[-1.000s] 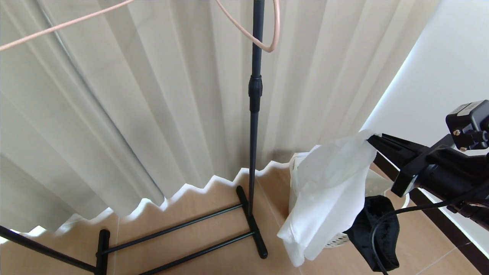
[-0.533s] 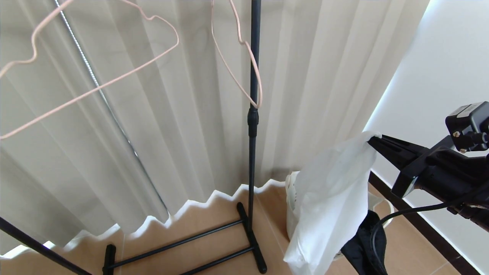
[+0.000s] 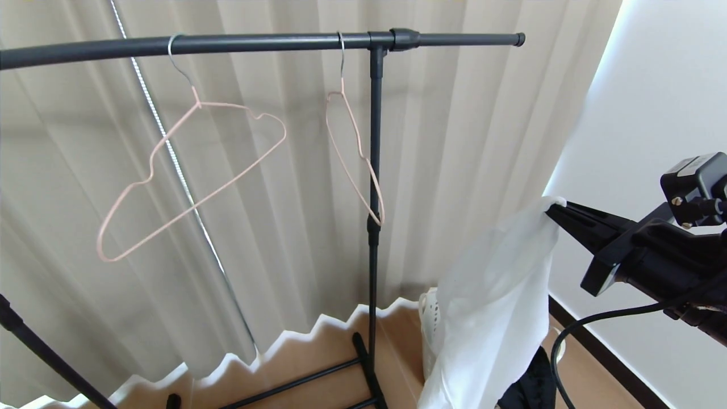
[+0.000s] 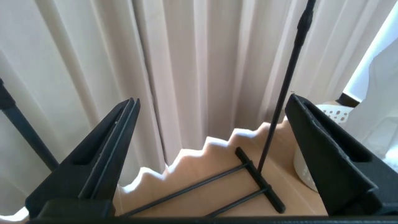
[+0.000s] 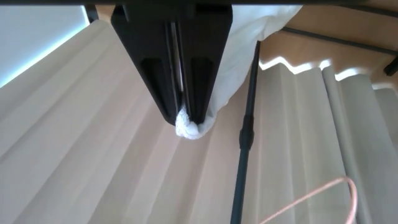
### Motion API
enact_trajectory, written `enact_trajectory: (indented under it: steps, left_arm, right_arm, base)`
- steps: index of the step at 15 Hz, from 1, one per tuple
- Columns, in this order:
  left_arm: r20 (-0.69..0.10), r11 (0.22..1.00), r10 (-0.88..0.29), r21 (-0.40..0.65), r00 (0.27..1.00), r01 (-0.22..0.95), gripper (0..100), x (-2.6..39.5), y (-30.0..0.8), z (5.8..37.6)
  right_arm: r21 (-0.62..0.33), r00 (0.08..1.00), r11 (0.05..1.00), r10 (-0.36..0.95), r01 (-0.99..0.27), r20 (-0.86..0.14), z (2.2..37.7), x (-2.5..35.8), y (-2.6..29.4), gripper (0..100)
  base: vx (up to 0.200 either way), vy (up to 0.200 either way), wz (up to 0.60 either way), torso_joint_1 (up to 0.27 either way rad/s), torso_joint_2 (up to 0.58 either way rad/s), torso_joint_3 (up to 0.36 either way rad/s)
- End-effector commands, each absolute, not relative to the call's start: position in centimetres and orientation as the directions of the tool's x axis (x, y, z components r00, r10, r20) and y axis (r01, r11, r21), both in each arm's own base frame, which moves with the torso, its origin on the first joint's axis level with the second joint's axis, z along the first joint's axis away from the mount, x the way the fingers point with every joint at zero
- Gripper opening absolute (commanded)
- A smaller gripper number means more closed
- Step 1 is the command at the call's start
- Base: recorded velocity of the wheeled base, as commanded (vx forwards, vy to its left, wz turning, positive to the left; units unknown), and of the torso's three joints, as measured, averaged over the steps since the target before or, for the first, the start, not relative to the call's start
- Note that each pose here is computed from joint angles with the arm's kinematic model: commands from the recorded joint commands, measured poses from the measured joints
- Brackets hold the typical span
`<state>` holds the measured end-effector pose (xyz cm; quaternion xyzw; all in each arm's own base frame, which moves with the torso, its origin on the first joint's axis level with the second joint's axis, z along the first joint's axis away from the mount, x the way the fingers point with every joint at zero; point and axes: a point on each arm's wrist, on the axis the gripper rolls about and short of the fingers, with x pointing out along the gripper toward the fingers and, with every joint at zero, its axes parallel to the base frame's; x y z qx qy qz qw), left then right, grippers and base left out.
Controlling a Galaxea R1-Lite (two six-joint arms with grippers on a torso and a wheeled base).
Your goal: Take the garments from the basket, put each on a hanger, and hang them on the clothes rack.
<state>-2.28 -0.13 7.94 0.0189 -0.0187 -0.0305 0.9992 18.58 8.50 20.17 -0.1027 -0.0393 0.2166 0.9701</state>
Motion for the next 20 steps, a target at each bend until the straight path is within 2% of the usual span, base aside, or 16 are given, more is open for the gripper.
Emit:
enact_trajectory:
  steps: [1,13,20]
  left_arm:
    - [0.037,0.997,-0.061,0.039,0.997,0.06,100,-2.28,-0.13,7.94]
    - [0.037,0.997,-0.061,0.039,0.997,0.06,100,-2.28,-0.13,7.94]
    - [0.037,0.997,-0.061,0.037,0.997,0.06,100,-2.28,-0.13,7.94]
  right_arm:
    - [-0.216,0.902,0.884,0.43,-0.415,0.028,20.08,18.66,8.56,0]
    - [-0.216,0.902,0.884,0.43,-0.415,0.026,20.04,18.65,8.55,0]
    - [-0.216,0.902,0.884,0.43,-0.415,0.025,20.0,18.64,8.54,0]
  base:
    - [0.0,0.0,0.0,0.178,-0.51,-0.149]
    - [0.0,0.0,0.0,0.216,-0.56,-0.299]
    - [0.0,0.0,0.0,0.173,-0.39,-0.296]
